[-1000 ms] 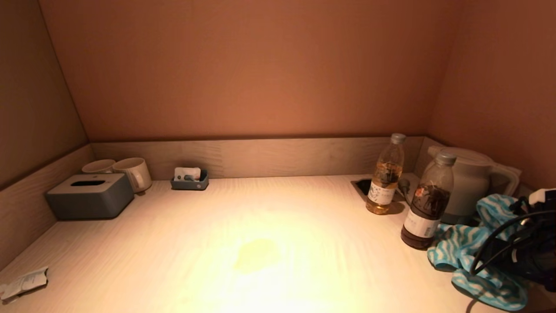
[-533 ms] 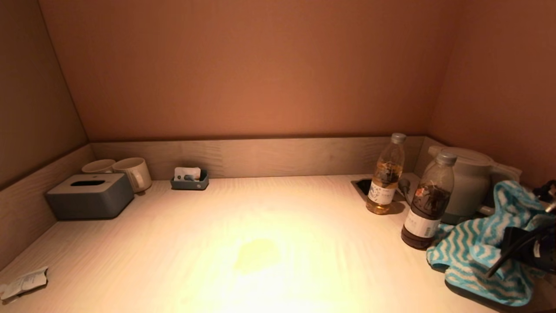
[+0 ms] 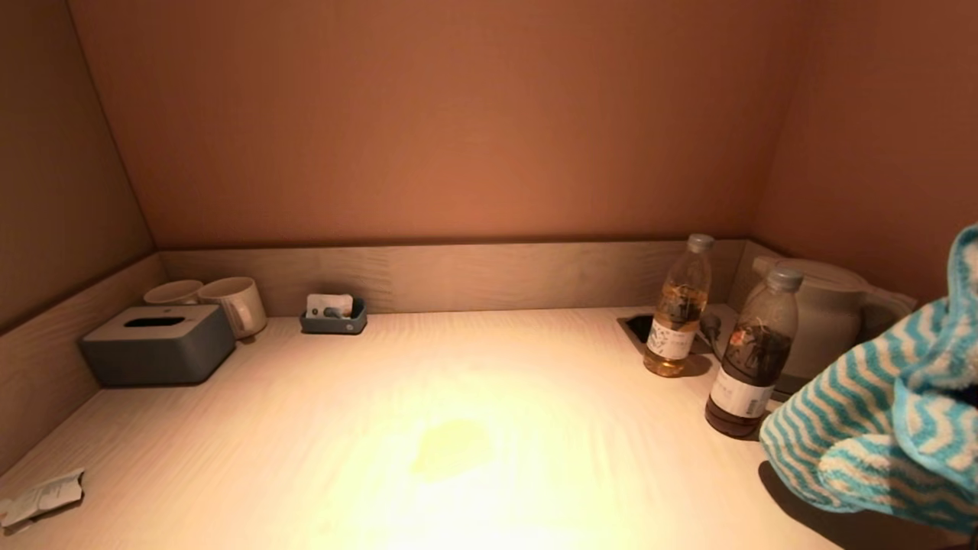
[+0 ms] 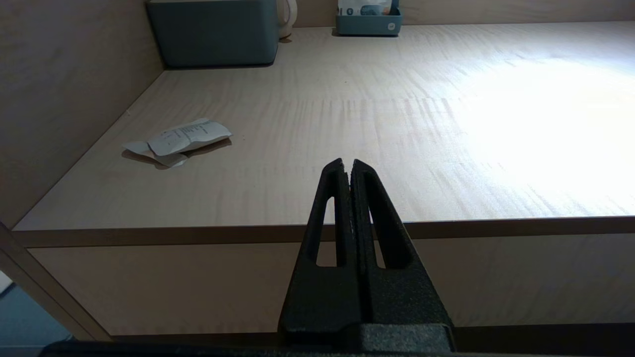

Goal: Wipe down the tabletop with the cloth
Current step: Sweep the stains on the table

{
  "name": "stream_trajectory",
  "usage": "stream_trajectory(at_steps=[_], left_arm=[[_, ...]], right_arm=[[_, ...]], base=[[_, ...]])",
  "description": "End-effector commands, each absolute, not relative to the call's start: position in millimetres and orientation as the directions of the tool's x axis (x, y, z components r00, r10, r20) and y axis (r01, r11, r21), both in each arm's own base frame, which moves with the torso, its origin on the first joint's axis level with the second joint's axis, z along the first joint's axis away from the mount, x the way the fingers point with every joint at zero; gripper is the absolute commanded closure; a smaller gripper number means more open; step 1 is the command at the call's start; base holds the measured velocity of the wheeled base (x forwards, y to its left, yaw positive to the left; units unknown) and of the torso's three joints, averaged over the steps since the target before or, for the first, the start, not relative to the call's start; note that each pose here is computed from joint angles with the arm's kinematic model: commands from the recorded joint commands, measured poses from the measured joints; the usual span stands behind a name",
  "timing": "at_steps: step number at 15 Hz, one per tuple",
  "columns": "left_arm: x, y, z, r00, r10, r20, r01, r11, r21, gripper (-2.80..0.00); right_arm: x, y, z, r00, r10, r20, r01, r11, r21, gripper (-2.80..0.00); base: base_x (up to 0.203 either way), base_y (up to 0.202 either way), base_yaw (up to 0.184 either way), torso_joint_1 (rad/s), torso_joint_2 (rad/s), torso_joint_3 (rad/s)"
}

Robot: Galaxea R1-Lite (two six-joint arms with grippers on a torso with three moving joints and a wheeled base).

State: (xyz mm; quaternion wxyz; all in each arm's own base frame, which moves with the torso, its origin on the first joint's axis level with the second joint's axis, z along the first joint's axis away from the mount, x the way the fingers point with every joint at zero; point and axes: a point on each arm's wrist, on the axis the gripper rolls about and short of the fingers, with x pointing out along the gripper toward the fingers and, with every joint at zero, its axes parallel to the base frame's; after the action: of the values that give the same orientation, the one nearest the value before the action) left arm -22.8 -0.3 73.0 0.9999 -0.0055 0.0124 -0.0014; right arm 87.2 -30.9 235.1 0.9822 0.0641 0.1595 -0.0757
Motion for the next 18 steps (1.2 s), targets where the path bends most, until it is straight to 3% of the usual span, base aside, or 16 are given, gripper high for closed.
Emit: stream_trajectory(at_steps=[1, 3, 7, 13, 18], left_arm=[[-22.8, -0.3, 73.0, 1.0, -0.003, -0.025, 0.003, 1.0, -0.011, 0.0], [-22.8, -0.3, 73.0, 1.0, -0.003, -0.025, 0.003, 1.0, -0.011, 0.0], [-22.8, -0.3, 73.0, 1.0, -0.003, -0.025, 0.003, 1.0, -0.012, 0.0], [-22.8, -0.3, 73.0, 1.0, -0.003, -0.025, 0.003, 1.0, -0.011, 0.0], [-22.8, -0.3, 73.0, 1.0, -0.003, -0.025, 0.003, 1.0, -0.012, 0.0]], right_arm=[[37.8, -5.1, 238.2, 0.967, 0.013, -0.254, -0.005, 0.999, 0.032, 0.0], [24.5, 3.3, 237.8, 0.947, 0.179, -0.267, -0.188, 0.982, -0.006, 0.0], [41.7, 3.8, 241.2, 0.883, 0.352, -0.31, -0.35, 0.934, 0.066, 0.0], [101.2, -4.3, 247.1, 0.796, 0.444, -0.411, -0.394, 0.896, 0.204, 0.0], [146.3, 11.4, 263.3, 0.721, 0.561, -0.407, -0.5, 0.827, 0.256, 0.0]], base=[[0.0, 0.0, 0.0, 0.0, 0.0, 0.0], [0.0, 0.0, 0.0, 0.0, 0.0, 0.0], [0.0, 0.0, 0.0, 0.0, 0.0, 0.0], [0.0, 0.0, 0.0, 0.0, 0.0, 0.0], [0.0, 0.0, 0.0, 0.0, 0.0, 0.0]])
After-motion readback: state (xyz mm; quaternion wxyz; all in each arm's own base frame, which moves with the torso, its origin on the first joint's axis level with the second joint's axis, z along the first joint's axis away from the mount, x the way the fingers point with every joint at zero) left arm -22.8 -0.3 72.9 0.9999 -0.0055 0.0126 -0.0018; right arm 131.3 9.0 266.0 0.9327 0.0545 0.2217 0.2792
